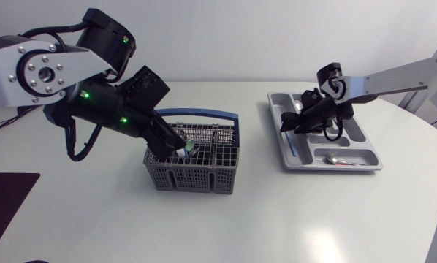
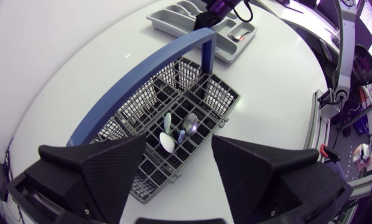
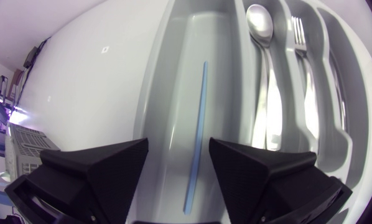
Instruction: Unload the cutlery basket into the drawer organizer.
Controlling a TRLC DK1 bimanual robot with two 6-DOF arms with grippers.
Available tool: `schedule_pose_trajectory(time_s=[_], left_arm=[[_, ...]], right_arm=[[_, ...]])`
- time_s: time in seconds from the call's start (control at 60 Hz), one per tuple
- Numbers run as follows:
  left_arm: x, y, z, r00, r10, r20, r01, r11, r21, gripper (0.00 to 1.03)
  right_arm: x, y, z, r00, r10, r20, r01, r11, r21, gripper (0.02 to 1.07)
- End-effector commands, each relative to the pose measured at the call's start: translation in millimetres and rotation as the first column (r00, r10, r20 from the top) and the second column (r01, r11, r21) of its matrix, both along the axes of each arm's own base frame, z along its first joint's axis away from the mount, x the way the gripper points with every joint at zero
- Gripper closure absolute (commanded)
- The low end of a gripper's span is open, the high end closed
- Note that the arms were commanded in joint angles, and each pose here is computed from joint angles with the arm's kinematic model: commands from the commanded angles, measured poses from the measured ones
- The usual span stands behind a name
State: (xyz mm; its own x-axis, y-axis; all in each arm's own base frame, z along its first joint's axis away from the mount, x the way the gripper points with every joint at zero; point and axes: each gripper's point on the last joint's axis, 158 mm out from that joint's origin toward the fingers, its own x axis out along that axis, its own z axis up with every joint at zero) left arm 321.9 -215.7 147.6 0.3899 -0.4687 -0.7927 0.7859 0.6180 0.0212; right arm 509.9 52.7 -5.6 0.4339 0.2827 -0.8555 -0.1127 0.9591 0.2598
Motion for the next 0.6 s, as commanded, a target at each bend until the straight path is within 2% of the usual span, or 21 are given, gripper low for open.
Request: schedule_pose_trajectory(time_s=[0.0,0.067,0.267,0.517,0.55,0.583], left_arm=[[-4,4,-8,1.0,0.022,-0.019,-0.022,1.0,0.006,0.26],[-5,2,-10,1.0,0.015,-0.02,-0.015,1.0,0.007,0.26],[-2,-3,-10,1.0,0.011,-0.017,-0.011,1.0,0.002,0.27],[6,-11,-18,1.0,0.008,-0.03,-0.008,1.0,0.005,0.39],[8,-12,-19,0.999,0.009,-0.032,-0.009,1.0,0.005,0.45],[8,-14,-19,0.999,0.005,-0.032,-0.005,1.0,0.005,0.46]], right_arm=[[-14,-2,-7,0.999,0.006,-0.033,-0.007,1.0,-0.011,0.13],[-18,-1,0,1.0,0.011,-0.024,-0.011,1.0,-0.015,0.1],[-28,-2,29,1.0,0.015,0.026,-0.015,0.999,-0.029,0.1],[-49,0,49,0.998,0.034,0.051,-0.033,0.999,-0.038,0.1],[-51,-1,51,0.998,0.035,0.053,-0.033,0.999,-0.04,0.1],[-53,0,53,0.998,0.039,0.057,-0.036,0.998,-0.043,0.1]])
